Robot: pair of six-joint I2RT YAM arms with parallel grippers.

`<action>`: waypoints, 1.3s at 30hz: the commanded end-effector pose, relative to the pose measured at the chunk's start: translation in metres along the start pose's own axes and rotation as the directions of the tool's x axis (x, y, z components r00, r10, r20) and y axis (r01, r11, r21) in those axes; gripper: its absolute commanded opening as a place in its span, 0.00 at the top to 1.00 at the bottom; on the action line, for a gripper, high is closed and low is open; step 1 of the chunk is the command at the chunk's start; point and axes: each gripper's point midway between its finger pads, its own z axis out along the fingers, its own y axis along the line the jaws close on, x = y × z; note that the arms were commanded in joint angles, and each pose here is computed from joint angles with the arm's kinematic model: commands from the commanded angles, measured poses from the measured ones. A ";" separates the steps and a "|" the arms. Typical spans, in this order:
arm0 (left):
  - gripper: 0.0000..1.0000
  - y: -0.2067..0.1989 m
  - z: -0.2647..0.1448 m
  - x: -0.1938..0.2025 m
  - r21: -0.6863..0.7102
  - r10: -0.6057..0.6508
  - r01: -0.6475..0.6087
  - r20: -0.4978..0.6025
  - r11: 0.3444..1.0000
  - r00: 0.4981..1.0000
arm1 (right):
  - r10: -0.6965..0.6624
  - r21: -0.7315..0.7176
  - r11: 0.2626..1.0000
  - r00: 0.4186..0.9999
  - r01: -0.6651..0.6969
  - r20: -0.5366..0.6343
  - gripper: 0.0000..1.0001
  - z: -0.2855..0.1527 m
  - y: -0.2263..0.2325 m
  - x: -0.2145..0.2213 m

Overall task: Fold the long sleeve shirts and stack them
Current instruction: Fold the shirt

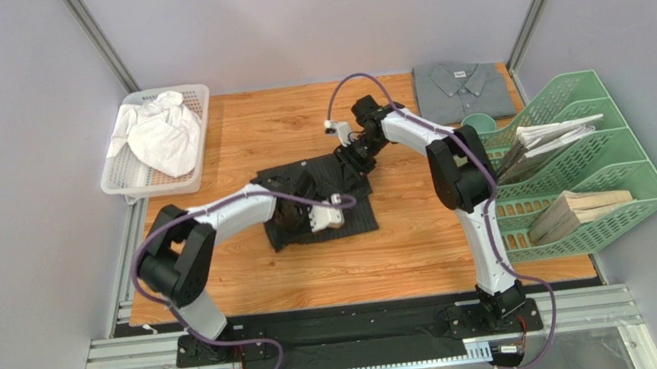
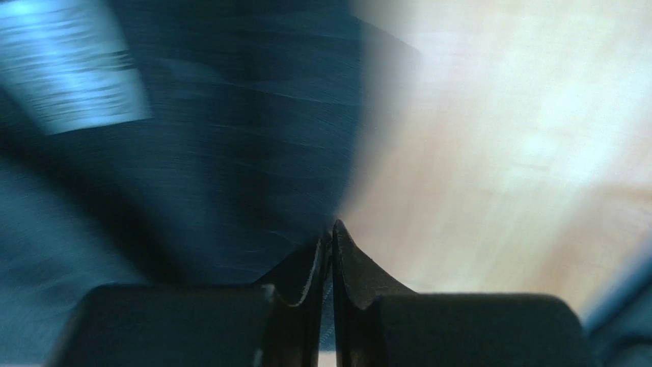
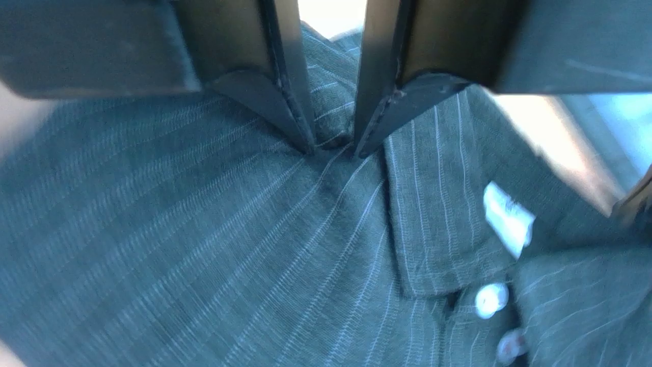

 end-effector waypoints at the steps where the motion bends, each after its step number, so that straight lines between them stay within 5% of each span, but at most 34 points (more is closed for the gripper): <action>1: 0.89 0.095 -0.014 0.004 -0.144 -0.232 0.244 0.093 0.959 0.968 | 0.134 -0.003 0.991 0.990 -0.134 -0.037 0.60 -0.039 0.006 0.047; 5: 0.80 0.176 -0.032 -0.018 -0.158 -0.406 0.445 0.225 0.881 0.886 | 0.116 -0.249 0.960 0.992 -0.126 -0.054 0.57 -0.042 0.123 0.084; 9: 0.61 0.220 -0.055 -0.031 -0.050 -0.588 0.632 0.316 0.773 0.745 | -0.057 -0.409 0.910 0.998 0.069 0.041 0.45 -0.059 0.210 0.035; 13: 0.53 0.209 -0.098 -0.015 0.120 -0.685 0.711 0.418 0.692 0.597 | -0.021 -0.289 0.954 0.981 0.077 0.192 0.41 -0.113 0.162 -0.014; 15: 0.52 0.181 -0.123 -0.035 0.236 -0.685 0.668 0.470 0.705 0.557 | -0.063 -0.142 0.985 0.976 0.094 0.210 0.41 -0.125 0.114 -0.015; 18: 0.50 0.126 -0.122 -0.061 0.416 -0.765 0.646 0.428 0.640 0.482 | -0.138 0.021 0.990 0.980 0.136 0.142 0.45 -0.129 0.056 -0.001; 19: 0.48 0.105 -0.109 -0.062 0.475 -0.829 0.681 0.350 0.558 0.435 | -0.114 0.034 0.993 0.989 0.112 0.089 0.46 -0.119 0.040 0.009; 24: 0.44 0.067 -0.080 -0.092 0.540 -0.884 0.700 0.266 0.466 0.384 | -0.058 0.146 0.988 0.998 0.059 -0.009 0.51 -0.108 -0.025 0.031; 29: 0.50 0.071 -0.043 -0.085 0.538 -0.937 0.768 0.199 0.349 0.287 | -0.015 0.111 0.994 0.998 0.022 -0.064 0.56 -0.075 -0.037 0.058; 34: 0.55 0.089 -0.028 -0.088 0.538 -0.938 0.768 0.192 0.347 0.289 | 0.043 0.016 0.999 0.993 -0.042 -0.110 0.58 -0.045 -0.009 0.091; 39: 0.55 0.122 -0.027 -0.078 0.499 -0.929 0.785 0.225 0.368 0.293 | 0.121 -0.187 0.971 0.983 -0.146 -0.140 0.56 -0.022 0.082 0.104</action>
